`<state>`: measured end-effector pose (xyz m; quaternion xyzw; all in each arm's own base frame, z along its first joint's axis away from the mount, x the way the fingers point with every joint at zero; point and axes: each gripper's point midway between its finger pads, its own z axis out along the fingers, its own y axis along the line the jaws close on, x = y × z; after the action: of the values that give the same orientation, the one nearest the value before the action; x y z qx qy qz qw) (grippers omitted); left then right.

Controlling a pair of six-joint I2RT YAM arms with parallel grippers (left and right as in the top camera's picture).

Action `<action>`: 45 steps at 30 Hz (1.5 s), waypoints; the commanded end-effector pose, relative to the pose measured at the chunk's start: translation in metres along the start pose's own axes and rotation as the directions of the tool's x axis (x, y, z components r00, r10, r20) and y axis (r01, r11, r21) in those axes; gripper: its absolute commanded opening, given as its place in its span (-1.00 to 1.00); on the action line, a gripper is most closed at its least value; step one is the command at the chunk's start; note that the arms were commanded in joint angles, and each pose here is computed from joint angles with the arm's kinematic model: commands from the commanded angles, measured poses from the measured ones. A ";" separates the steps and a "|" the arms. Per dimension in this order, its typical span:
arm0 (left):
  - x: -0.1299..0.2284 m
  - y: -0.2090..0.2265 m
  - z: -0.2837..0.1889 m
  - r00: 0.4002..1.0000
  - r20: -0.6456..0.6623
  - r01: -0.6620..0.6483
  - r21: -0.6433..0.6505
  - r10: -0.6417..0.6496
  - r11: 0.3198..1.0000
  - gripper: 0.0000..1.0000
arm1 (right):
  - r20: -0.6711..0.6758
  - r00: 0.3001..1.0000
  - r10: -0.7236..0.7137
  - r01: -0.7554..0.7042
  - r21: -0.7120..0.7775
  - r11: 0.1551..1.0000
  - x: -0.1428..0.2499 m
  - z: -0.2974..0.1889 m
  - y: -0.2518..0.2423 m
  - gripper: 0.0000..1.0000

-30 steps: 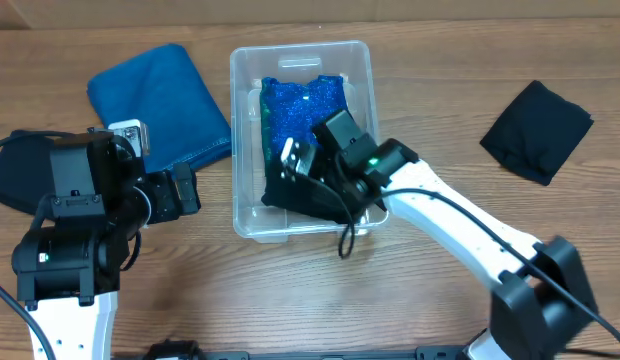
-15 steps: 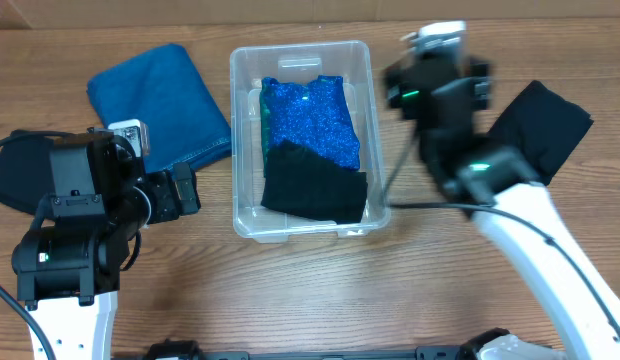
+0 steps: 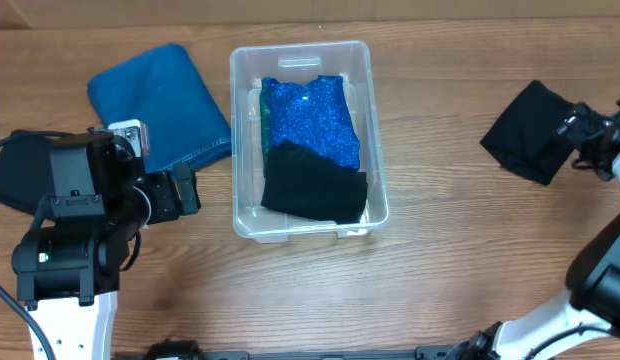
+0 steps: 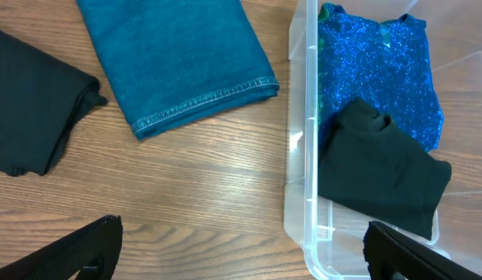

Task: Pack container
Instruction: 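Grasp the second black cloth on the right with the right gripper, then lay the second black cloth into the bin and release it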

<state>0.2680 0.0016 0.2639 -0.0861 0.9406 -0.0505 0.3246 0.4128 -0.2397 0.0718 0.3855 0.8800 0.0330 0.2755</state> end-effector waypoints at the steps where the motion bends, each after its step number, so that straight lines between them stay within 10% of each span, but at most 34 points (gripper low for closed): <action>1: -0.006 -0.004 -0.004 1.000 0.018 0.003 0.015 -0.003 1.000 1.00 | -0.071 0.997 -0.012 0.000 -0.166 0.986 0.014 0.027 0.011 1.00; 9: -0.006 -0.004 -0.004 1.000 0.019 0.003 0.015 -0.003 1.000 1.00 | -0.117 0.993 -0.004 -0.017 -0.181 0.983 0.034 0.077 0.001 0.88; 12: -0.006 -0.004 -0.004 1.000 0.020 0.003 0.015 -0.003 1.000 1.00 | -0.107 0.994 -0.013 -0.014 -0.247 0.969 0.030 0.076 0.012 -0.49; 15: -0.006 -0.004 -0.004 1.000 0.018 0.003 0.015 -0.003 1.000 1.00 | -0.115 0.993 -0.021 -0.018 -0.330 0.944 0.030 0.071 0.027 -0.92; 20: -0.005 -0.004 -0.004 1.000 0.016 0.003 0.015 -0.003 1.000 1.00 | -0.103 0.994 -0.040 -0.011 -0.456 0.890 0.019 0.036 0.057 -0.92; 27: -0.005 -0.004 -0.004 1.000 0.014 0.003 0.011 -0.003 1.000 1.00 | 0.247 0.944 -0.221 0.326 -0.578 0.748 -0.023 -0.127 0.161 -0.92; 36: -0.005 -0.003 -0.004 1.000 0.014 0.003 0.006 -0.003 1.000 1.00 | 0.749 0.456 -0.481 0.873 -0.481 0.078 0.129 -0.361 0.315 -0.92; 45: 0.000 -0.002 -0.004 1.000 -0.004 0.004 0.003 -0.004 1.000 1.00 | 0.651 0.045 -0.758 0.857 -0.415 -0.305 0.325 -0.300 0.356 -0.92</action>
<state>0.2654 0.0015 0.2619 -0.0865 0.9427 -0.0503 0.3182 0.3073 0.2627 0.3121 -0.4456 0.7489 0.2413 0.4271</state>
